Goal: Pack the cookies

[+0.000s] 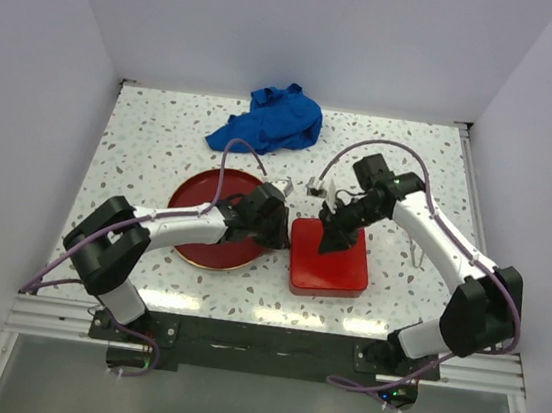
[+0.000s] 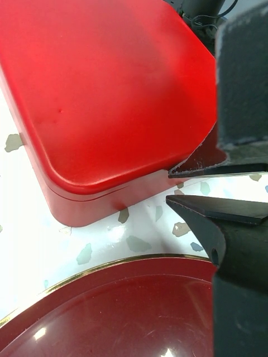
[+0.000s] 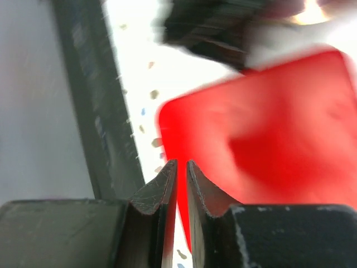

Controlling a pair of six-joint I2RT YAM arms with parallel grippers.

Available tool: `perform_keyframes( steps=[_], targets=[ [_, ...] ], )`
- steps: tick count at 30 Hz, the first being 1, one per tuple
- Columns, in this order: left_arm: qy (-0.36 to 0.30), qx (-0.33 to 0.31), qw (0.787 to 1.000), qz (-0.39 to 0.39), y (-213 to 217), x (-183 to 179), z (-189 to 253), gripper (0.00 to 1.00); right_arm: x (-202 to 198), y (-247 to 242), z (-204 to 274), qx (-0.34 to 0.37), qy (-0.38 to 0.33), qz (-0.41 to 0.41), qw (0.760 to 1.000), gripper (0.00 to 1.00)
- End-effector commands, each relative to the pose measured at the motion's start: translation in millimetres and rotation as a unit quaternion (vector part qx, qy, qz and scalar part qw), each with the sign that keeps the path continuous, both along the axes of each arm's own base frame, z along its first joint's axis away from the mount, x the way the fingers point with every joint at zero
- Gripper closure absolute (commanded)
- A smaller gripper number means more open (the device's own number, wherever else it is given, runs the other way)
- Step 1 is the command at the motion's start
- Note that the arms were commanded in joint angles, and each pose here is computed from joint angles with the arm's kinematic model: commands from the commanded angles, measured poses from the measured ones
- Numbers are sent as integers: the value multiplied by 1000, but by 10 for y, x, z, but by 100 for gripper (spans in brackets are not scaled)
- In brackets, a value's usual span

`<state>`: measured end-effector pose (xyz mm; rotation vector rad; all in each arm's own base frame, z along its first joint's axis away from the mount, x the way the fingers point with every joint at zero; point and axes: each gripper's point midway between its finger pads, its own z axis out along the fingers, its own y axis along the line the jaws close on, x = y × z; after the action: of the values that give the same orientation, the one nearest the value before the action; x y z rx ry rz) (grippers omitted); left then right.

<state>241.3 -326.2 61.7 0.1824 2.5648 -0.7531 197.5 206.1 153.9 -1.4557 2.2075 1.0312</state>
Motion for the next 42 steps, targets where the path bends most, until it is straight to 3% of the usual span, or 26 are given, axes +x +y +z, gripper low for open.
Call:
perform_keyframes(
  steps=[1, 6, 12, 21, 33, 42],
  targets=[
    [-26, -24, 999, -10, -181, 112, 191, 77, -542, 119, 192, 31, -67, 160, 984, 85],
    [-23, -26, 999, -3, -169, 111, 172, 76, -822, 179, -100, -32, -108, 235, 965, 89],
    [-15, -42, 999, 2, -206, 84, 161, 76, -721, 156, -469, -112, -187, 227, 949, 95],
    [-14, -48, 999, 4, -217, 88, 184, 76, -823, 273, -752, -140, -221, 255, 931, 95],
    [-13, -52, 999, 3, -229, 78, 183, 76, -476, 279, -914, -194, -276, 173, 925, 93],
    [-9, -51, 999, 5, -199, 55, 162, 75, -508, 241, -880, -196, -269, 162, 929, 87]
  ],
)
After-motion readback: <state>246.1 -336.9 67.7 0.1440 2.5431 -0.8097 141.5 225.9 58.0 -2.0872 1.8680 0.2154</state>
